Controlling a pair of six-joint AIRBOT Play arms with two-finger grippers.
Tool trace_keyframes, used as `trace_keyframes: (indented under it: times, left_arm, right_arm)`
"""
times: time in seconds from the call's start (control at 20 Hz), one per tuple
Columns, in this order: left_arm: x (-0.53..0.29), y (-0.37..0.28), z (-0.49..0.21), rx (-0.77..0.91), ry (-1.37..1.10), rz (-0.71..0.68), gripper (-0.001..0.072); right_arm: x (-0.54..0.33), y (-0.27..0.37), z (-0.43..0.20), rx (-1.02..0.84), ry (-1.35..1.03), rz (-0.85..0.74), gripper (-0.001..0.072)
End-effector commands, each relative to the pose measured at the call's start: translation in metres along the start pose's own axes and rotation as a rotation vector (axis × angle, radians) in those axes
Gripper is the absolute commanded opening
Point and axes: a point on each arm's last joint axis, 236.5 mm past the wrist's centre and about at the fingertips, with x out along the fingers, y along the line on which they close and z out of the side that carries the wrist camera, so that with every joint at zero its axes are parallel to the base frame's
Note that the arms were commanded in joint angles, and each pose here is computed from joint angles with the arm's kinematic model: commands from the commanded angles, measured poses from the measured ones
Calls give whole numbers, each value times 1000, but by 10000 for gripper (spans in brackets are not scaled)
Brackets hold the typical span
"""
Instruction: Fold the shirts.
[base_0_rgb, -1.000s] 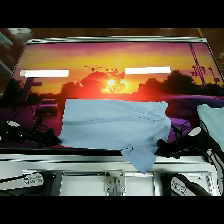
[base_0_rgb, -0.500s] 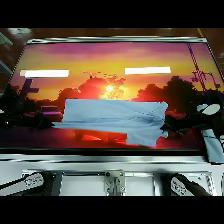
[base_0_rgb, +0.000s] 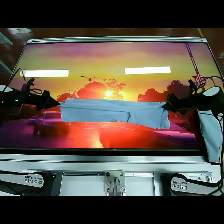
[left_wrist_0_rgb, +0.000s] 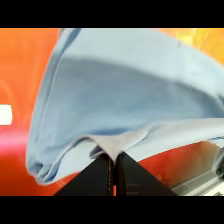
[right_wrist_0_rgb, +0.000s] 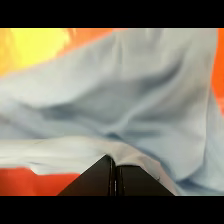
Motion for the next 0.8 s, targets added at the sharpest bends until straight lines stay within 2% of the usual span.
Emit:
trace_keyframes:
  times: [0.0, 0.1, 0.25, 0.3, 0.35, 0.4, 0.6, 0.75]
  left_arm:
    - [26, -11, 36, -30, 4, -34, 41]
    - [35, -10, 44, -39, 9, -34, 42]
    - [47, -6, 32, -69, 73, -40, 166]
    - [48, -6, 28, -77, 95, -44, 393]
    - [45, -7, 29, -101, 91, -45, 575]
    - [39, -10, 33, -116, 77, -49, 588]
    - [0, -35, 45, -46, 38, -70, 583]
    - [-24, -61, 38, 19, 23, -79, 583]
  right_arm:
    - [21, 3, 42, 0, -84, 8, 57]
    - [34, 1, 53, -3, -111, -3, 58]
    - [48, -15, 46, -22, -71, -53, 62]
    - [48, -17, 45, -53, -62, -63, 187]
    - [43, -15, 43, -104, -58, -59, 650]
    - [34, -12, 40, -154, -48, -56, 694]
    - [-12, -54, 19, -224, 38, -219, 695]
    - [-8, -71, -10, -129, 167, -184, 696]
